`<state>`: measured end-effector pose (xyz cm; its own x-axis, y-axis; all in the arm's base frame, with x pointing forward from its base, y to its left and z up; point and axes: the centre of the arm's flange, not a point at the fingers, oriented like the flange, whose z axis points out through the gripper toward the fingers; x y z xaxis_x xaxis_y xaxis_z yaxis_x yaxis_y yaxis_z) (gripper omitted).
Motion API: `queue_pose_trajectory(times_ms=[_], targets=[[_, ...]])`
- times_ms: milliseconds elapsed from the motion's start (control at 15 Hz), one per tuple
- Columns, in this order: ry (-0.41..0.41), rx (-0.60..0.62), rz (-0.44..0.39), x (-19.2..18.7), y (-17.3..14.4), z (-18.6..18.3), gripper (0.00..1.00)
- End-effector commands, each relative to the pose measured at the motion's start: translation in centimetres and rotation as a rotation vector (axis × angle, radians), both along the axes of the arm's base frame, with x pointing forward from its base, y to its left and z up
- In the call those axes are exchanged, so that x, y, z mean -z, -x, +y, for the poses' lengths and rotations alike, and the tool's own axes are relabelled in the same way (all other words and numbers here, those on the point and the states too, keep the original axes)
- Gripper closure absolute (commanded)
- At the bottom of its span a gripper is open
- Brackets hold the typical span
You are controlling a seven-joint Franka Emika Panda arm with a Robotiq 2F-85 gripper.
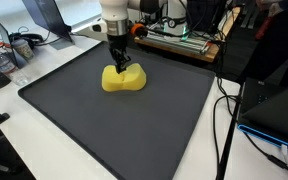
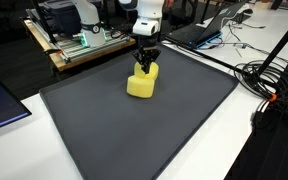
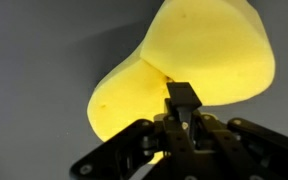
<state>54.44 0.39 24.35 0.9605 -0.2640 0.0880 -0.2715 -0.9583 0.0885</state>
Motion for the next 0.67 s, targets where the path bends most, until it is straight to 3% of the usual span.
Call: queue_pose_trajectory(times_ms=[0,600], targets=[[-0.018,0.013,0.101,5.62,0.66,-1.04,0.97],[-0.024,0.006,0.124,6.49,0.74,-0.83,0.97]])
